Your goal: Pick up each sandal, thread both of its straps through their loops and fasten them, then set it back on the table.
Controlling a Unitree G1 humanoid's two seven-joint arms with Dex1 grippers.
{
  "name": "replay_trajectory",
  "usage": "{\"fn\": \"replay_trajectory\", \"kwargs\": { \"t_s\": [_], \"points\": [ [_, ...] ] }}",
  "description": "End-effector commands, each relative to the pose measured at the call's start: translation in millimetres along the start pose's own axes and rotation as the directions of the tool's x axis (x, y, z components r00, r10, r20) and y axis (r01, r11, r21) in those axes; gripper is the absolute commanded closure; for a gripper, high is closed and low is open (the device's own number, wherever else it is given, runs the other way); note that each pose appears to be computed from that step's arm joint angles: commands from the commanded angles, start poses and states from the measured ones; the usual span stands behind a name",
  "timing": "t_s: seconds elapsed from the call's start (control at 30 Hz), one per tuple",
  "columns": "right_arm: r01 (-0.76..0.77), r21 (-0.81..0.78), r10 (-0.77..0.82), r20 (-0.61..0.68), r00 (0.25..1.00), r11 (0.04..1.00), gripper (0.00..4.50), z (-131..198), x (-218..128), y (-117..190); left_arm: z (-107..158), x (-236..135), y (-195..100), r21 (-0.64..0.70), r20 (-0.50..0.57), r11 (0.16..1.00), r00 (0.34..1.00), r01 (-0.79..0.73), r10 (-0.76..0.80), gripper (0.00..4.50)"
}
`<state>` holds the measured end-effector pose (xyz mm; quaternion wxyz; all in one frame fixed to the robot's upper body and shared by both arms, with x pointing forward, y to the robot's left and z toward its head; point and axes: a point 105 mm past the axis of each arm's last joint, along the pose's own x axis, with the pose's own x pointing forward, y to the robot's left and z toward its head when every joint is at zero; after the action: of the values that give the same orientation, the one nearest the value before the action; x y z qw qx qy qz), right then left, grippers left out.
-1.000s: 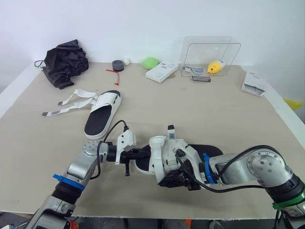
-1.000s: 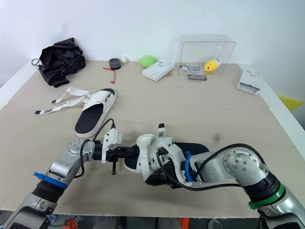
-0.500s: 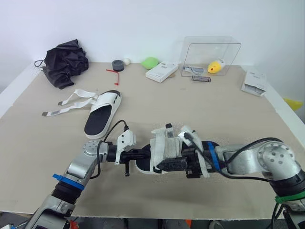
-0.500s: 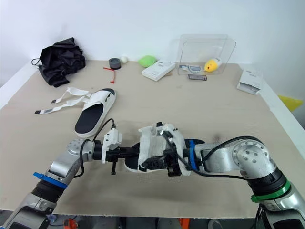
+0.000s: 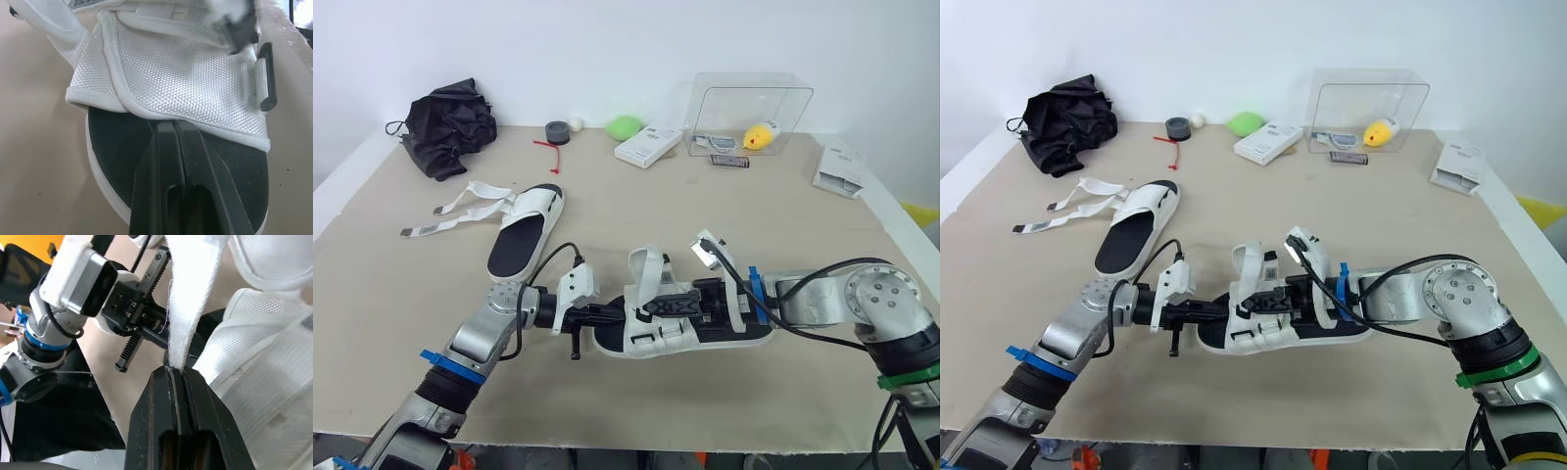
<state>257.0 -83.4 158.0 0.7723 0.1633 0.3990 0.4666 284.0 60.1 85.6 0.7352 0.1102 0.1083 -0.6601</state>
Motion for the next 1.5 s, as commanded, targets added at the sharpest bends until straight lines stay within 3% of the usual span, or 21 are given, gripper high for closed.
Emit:
{"fn": "replay_trajectory", "kwargs": {
  "t_s": [0.03, 0.33, 0.83, 1.23, 1.5],
  "points": [
    [-0.037, -0.015, 0.037, -0.023, 0.999, 0.999, 4.44, 0.7, -1.3, 6.9, -39.2, 0.7, -9.1, -0.108, -0.138, 0.994, 0.99, 0.004, -0.019, 4.5],
    [-0.065, 0.002, 0.065, -0.133, 0.989, 0.998, 4.44, -23.2, 2.5, 6.6, -39.5, 1.7, -9.9, -0.117, -0.126, 0.993, 0.992, -0.01, -0.005, 4.5],
    [-0.05, -0.013, 0.047, -0.151, 0.987, 0.999, 4.44, -7.9, 4.8, -7.3, -42.6, 4.3, -13.0, -0.125, -0.12, 0.992, 0.993, -0.021, 0.006, 4.5],
    [-0.087, -0.064, 0.064, -0.294, 0.954, 0.994, 4.44, -29.9, 10.5, -8.6, -44.6, 3.8, -14.1, -0.135, -0.117, 0.99, 0.993, -0.028, 0.012, 4.5],
    [-0.056, -0.173, -0.005, -0.335, 0.942, 0.983, 4.44, -18.6, 26.0, -21.4, -44.3, 3.8, -15.6, -0.142, -0.113, 0.989, 0.993, -0.04, 0.024, 4.5]
  ]
}}
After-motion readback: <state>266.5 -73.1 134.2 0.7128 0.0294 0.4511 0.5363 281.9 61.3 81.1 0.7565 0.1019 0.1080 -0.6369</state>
